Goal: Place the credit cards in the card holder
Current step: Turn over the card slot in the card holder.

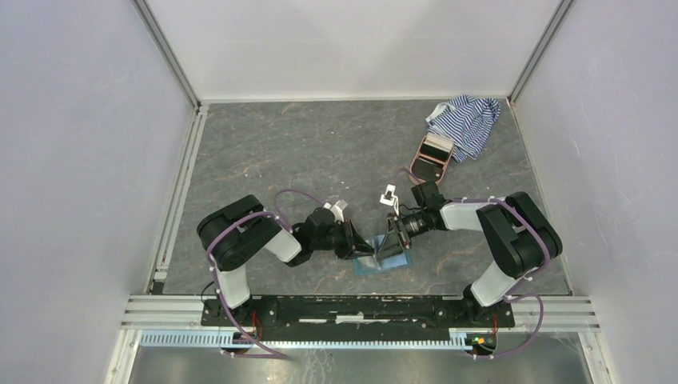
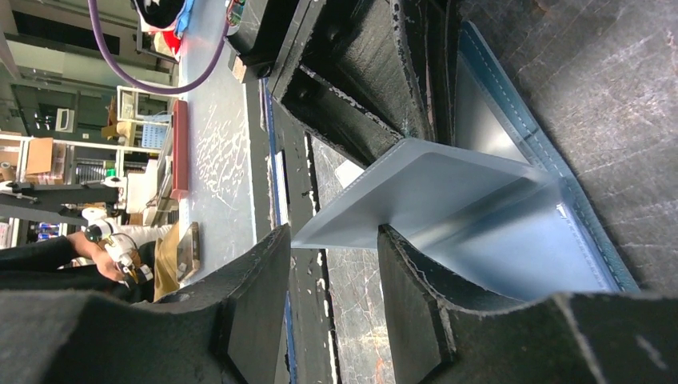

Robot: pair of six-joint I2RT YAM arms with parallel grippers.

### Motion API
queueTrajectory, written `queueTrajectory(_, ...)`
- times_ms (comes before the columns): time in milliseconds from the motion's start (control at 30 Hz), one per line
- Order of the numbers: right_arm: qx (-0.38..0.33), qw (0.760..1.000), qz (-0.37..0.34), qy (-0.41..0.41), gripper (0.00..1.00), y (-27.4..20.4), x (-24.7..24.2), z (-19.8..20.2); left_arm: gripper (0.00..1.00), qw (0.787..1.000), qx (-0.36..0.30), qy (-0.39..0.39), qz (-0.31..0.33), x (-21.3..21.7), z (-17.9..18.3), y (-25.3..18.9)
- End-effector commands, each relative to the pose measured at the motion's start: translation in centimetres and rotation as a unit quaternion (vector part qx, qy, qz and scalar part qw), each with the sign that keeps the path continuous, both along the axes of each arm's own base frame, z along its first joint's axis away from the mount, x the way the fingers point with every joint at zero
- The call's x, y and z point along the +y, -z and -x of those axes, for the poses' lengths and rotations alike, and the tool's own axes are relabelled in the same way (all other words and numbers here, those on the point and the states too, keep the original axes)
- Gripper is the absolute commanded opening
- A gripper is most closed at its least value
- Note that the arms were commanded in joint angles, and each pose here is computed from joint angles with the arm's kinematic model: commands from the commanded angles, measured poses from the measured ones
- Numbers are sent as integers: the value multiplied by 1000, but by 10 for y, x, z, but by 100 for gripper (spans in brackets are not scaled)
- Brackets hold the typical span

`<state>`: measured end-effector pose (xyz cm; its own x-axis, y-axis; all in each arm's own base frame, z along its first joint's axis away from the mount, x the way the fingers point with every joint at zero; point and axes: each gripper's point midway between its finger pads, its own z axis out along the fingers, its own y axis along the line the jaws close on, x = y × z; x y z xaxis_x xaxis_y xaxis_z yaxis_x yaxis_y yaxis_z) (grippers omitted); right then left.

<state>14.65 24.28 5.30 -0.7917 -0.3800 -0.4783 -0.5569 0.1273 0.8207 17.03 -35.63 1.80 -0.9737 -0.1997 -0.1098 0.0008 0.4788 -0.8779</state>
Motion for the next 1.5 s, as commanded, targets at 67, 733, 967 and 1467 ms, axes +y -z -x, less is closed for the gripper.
queueTrajectory(67,-23,1000,-3,-16,51,1,3,-7,25,999,21,-14,-26,19,6,16)
queueTrajectory(733,-48,998,-14,-23,54,-8,17,-18,27,999,36,-23,-29,29,8,23)
queueTrajectory(967,-50,999,3,-10,51,0,16,-21,27,995,57,-28,-71,36,9,33)
queueTrajectory(1467,-78,994,76,22,38,26,6,-36,30,993,51,-25,-99,44,9,29)
